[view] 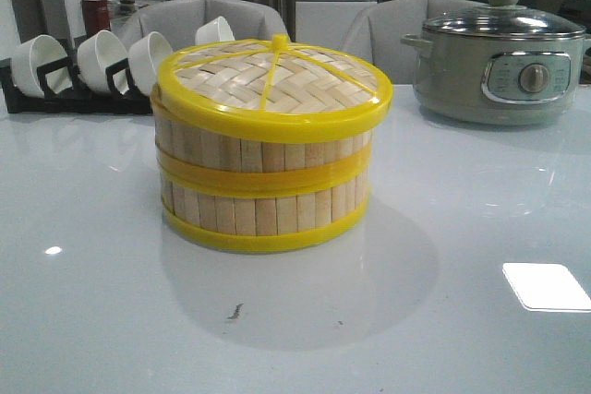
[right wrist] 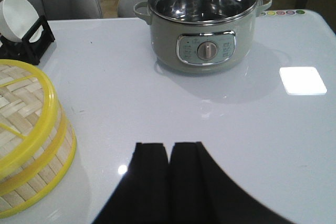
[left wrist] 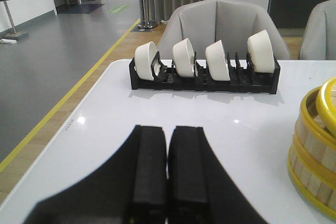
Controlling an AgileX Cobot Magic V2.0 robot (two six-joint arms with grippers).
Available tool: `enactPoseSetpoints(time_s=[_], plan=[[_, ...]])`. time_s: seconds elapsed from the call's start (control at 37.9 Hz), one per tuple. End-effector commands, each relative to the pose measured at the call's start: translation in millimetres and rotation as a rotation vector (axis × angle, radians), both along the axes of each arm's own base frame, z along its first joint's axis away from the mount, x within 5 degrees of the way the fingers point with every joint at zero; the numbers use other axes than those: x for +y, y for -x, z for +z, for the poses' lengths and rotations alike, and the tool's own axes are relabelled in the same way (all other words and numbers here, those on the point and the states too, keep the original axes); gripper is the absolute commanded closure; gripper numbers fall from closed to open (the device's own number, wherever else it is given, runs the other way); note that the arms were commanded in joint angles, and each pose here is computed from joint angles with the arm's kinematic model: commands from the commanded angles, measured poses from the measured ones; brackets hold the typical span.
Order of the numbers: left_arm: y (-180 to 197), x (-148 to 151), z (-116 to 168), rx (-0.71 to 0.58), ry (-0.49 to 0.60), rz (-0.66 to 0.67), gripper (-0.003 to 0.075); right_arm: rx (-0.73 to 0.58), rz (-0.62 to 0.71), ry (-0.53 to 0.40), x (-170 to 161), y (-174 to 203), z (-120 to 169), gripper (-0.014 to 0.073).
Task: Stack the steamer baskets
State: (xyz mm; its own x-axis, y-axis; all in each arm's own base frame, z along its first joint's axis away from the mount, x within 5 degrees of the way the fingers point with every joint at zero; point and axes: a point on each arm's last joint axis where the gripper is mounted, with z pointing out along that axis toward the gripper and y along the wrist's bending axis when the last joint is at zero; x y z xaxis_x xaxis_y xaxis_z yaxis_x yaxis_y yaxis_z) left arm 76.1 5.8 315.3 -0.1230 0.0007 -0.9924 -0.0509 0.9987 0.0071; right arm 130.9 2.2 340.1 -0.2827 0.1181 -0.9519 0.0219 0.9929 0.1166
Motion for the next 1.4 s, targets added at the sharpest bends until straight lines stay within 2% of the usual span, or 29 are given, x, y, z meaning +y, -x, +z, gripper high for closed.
enactPoseSetpoints(time_s=[0.0,0.18,0.4,0.61,1.37], plan=[[-1.5,-2.7,14.4,-0.084,-0.004,-0.03,0.0634,-0.201,0.0,0.064,-1.7,16.0,1.9,0.0538],[-1.5,-2.7,14.4,-0.084,-0.004,-0.03,0.0634,-0.297,0.015,0.134,-1.4,37.6,-35.8,0.0538],[-1.5,-2.7,14.4,-0.084,-0.004,-0.03,0.0634,-0.265,0.021,0.134,-1.1,42.4,-64.9,0.0538],[-1.5,-2.7,14.4,-0.084,-0.004,-0.03,0.0634,-0.311,0.026,0.132,-0.4,42.2,-62.3,0.0538],[-1.5,-2.7,14.4,-0.084,-0.004,-0.03,0.0634,-0.304,0.025,0.133,-0.5,42.2,-62.9,0.0538]])
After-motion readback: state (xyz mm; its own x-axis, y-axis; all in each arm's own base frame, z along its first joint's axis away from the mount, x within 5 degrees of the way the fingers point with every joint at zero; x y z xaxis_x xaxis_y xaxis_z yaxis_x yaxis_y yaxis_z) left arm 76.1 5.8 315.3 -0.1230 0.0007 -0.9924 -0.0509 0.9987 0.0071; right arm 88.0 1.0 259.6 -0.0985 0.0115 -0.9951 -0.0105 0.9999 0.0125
